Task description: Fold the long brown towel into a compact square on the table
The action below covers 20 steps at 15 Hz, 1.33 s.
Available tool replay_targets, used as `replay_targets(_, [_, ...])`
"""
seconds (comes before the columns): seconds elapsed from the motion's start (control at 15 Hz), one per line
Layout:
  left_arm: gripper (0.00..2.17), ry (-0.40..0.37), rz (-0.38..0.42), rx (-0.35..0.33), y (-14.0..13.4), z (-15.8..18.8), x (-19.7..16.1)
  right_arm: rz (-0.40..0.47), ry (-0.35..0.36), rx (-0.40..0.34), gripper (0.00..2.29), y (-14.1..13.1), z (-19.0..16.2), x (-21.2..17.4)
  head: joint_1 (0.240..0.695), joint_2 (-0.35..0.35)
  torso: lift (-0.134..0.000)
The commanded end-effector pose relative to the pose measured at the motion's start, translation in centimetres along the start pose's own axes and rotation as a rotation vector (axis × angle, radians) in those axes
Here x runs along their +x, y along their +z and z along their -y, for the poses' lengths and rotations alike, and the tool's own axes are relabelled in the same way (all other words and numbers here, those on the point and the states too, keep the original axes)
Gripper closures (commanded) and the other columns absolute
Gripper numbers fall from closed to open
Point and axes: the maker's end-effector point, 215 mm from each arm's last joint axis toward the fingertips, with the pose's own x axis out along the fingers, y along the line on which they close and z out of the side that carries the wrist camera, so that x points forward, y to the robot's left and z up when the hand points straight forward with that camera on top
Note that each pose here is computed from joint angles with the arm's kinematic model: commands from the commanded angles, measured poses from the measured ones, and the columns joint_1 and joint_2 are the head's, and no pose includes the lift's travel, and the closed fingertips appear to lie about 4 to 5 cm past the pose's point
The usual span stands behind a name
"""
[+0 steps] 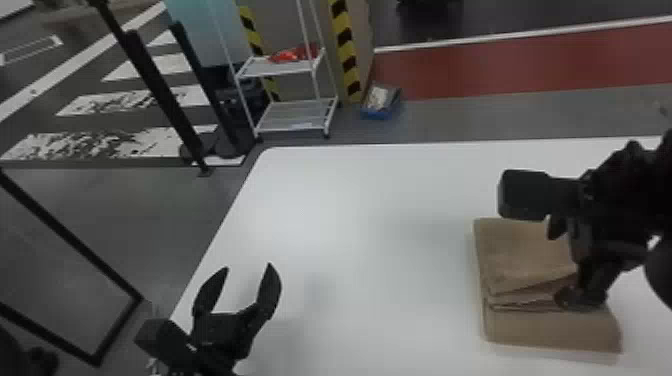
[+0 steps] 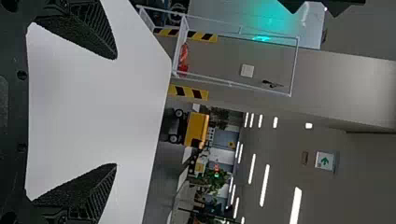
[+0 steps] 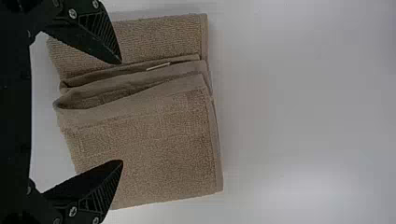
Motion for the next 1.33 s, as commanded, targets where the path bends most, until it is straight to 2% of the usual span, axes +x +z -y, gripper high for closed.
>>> replay_targets(0.0, [0.06, 0.0, 0.016, 0.004, 0.4, 0.1, -0.1, -0.019, 0.004, -0.053, 0.15, 0.0, -0.5, 0.8, 0.695, 0.33, -0.123])
replay_targets(0.2, [0.06, 0.011, 0.019, 0.003, 0.5, 0.0, 0.0, -0.028, 0.025, -0.088, 0.15, 0.3, -1.3, 1.1, 0.695, 0.336, -0.123])
replay_targets(0.8, [0.06, 0.018, 0.024, 0.001, 0.5, -0.4, -0.2, -0.08, 0.017, -0.145, 0.15, -1.1, -1.9, 1.8, 0.695, 0.341, -0.123])
replay_targets(1.27, [0.06, 0.02, 0.038, 0.005, 0.5, -0.5, -0.4, -0.12, 0.011, -0.146, 0.29, -2.4, -2.0, 2.6, 0.695, 0.33, -0.123])
